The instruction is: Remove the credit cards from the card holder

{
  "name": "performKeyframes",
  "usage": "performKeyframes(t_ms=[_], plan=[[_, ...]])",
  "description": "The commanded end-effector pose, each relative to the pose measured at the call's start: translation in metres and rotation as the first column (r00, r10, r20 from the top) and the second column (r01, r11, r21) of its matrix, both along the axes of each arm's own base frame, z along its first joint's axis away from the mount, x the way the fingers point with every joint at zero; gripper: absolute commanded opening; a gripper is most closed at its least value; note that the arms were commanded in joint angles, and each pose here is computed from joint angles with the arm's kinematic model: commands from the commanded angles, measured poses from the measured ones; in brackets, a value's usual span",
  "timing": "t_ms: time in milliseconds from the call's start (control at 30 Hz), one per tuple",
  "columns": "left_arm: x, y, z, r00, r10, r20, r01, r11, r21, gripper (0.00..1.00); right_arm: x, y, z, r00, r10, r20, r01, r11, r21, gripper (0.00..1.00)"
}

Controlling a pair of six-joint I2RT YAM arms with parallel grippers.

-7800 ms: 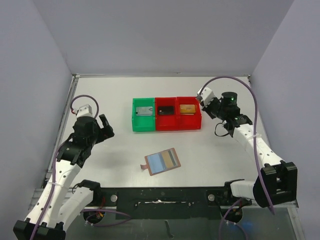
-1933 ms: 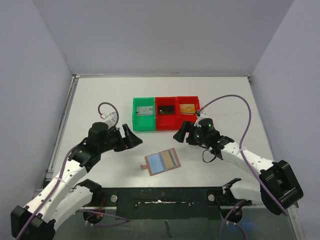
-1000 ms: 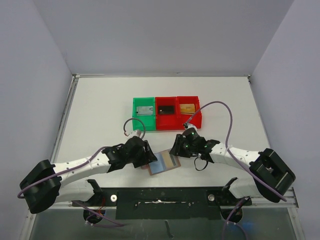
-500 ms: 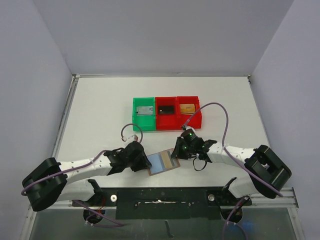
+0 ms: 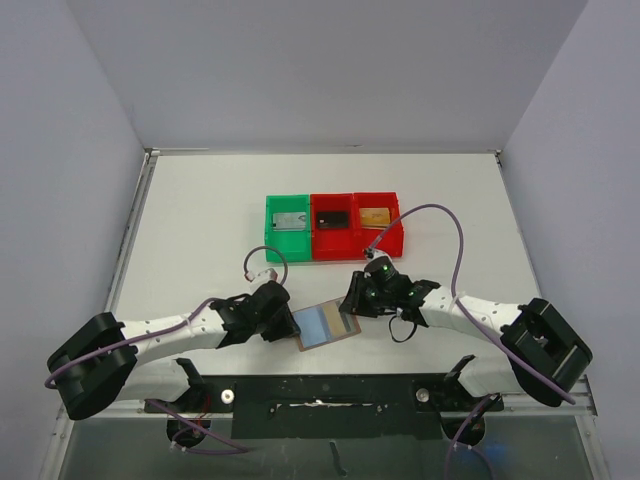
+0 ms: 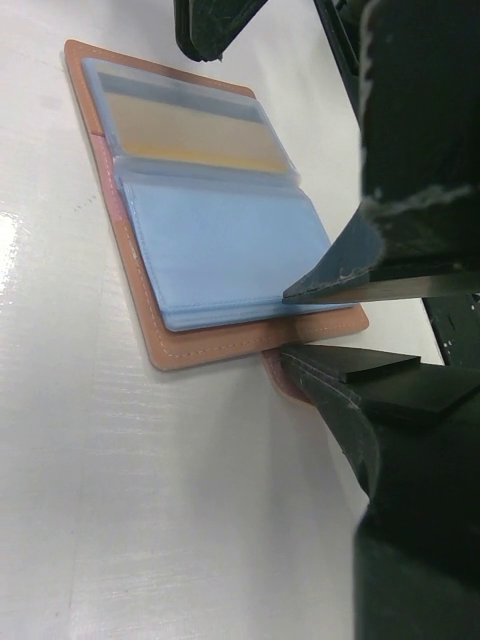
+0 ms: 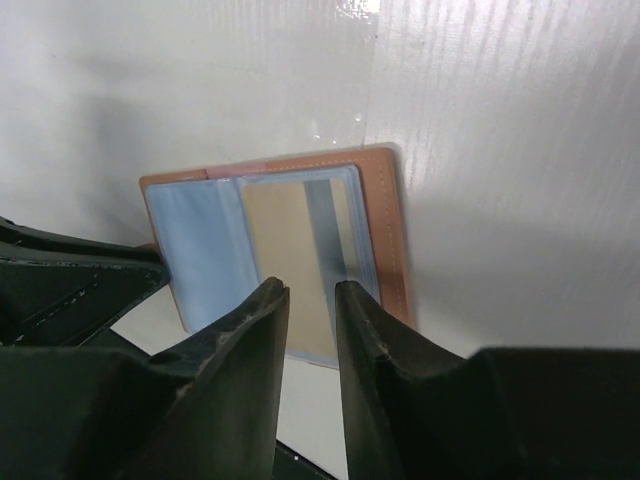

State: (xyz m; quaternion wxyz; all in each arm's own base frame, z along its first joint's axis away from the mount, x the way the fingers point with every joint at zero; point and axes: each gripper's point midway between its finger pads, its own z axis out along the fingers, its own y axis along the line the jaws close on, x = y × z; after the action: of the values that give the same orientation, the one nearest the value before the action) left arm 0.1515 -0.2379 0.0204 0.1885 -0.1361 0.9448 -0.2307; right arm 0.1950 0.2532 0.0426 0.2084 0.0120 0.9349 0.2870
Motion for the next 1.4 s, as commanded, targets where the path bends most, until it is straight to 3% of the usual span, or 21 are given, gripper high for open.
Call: performKeyframes(t_ms=[0, 133, 467, 800, 1167, 1367], plan=[[0.011, -0.005, 0.013, 0.999, -0.007, 0.051, 0.007, 1.000, 0.009, 0.23, 0.012, -0.001, 0.012, 0.998, -0.037, 0.046, 0.038, 0.999, -0.021, 0.33], [0.010, -0.006, 0.012, 0.999, -0.017, 0.050, 0.017, 1.000, 0.007, 0.23, 0.009, -0.003, 0.003, 0.999, -0.022, 0.027, 0.024, 0.998, -0.052, 0.34], [0.008, -0.011, 0.011, 0.998, -0.051, 0.044, 0.051, 0.999, -0.001, 0.23, 0.004, 0.010, -0.010, 0.999, 0.034, -0.020, -0.034, 0.999, -0.040, 0.24], [0.007, -0.011, 0.009, 0.997, -0.058, 0.041, 0.058, 0.998, 0.002, 0.23, 0.007, 0.016, 0.015, 0.997, 0.063, 0.053, -0.063, 0.998, 0.009, 0.00], [0.009, -0.013, 0.013, 0.997, -0.064, 0.047, 0.064, 0.998, 0.004, 0.23, 0.008, 0.020, 0.037, 0.993, 0.074, 0.092, -0.078, 0.996, 0.040, 0.00], [0.011, -0.015, 0.017, 0.996, -0.071, 0.062, 0.071, 0.997, -0.003, 0.23, 0.002, 0.040, 0.059, 0.982, 0.141, 0.124, -0.159, 0.976, 0.146, 0.00]])
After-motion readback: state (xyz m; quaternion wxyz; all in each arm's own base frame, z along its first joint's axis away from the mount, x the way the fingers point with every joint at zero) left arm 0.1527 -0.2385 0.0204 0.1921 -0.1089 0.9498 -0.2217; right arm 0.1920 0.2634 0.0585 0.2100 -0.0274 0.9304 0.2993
